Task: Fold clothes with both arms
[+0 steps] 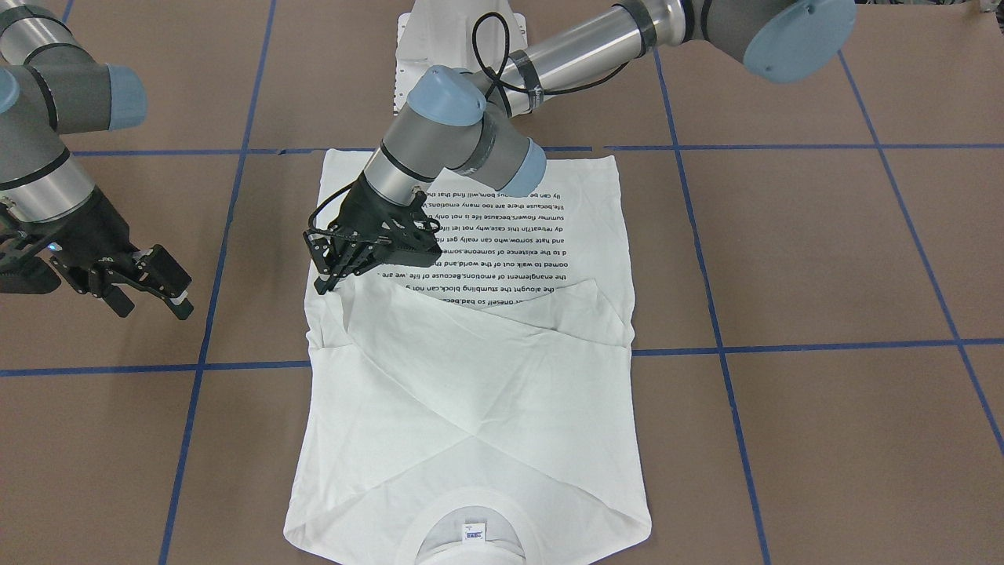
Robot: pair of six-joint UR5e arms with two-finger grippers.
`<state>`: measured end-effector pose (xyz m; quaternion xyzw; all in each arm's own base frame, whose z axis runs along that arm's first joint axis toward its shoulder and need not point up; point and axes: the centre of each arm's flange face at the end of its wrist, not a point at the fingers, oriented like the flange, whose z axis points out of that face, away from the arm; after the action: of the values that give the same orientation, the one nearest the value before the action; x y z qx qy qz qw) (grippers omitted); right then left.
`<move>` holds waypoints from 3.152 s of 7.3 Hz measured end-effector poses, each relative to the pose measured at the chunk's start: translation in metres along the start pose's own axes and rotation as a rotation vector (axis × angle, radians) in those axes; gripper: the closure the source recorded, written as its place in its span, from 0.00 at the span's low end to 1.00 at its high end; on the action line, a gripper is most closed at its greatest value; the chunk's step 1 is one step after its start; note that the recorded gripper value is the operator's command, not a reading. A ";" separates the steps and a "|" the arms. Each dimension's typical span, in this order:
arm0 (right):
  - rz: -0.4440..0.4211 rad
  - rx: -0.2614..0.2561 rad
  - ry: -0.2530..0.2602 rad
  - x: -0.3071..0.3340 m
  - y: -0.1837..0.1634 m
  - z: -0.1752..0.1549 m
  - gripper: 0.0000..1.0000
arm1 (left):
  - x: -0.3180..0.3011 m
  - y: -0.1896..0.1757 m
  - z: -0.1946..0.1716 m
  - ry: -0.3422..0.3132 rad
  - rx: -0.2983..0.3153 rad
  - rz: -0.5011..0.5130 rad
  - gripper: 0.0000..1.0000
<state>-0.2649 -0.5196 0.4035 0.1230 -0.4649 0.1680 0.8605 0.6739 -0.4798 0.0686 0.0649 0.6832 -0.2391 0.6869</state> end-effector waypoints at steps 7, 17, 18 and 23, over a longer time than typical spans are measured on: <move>0.210 -0.007 -0.089 -0.109 0.162 0.010 0.00 | -0.079 -0.012 -0.118 -0.051 -0.042 0.064 0.01; 0.392 -0.020 0.189 -0.090 0.408 0.022 0.23 | -0.142 -0.034 -0.226 -0.179 -0.048 0.196 0.01; 0.389 -0.021 0.197 -0.087 0.410 0.024 0.26 | -0.142 -0.034 -0.226 -0.179 -0.047 0.196 0.01; 0.384 -0.040 0.214 -0.082 0.415 0.026 1.00 | -0.142 -0.036 -0.226 -0.180 -0.041 0.192 0.01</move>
<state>-0.4943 -0.1640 0.3710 -0.0035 -0.3892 0.3317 0.8593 0.4605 -0.3835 0.2020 0.0943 0.6143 -0.1633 0.7662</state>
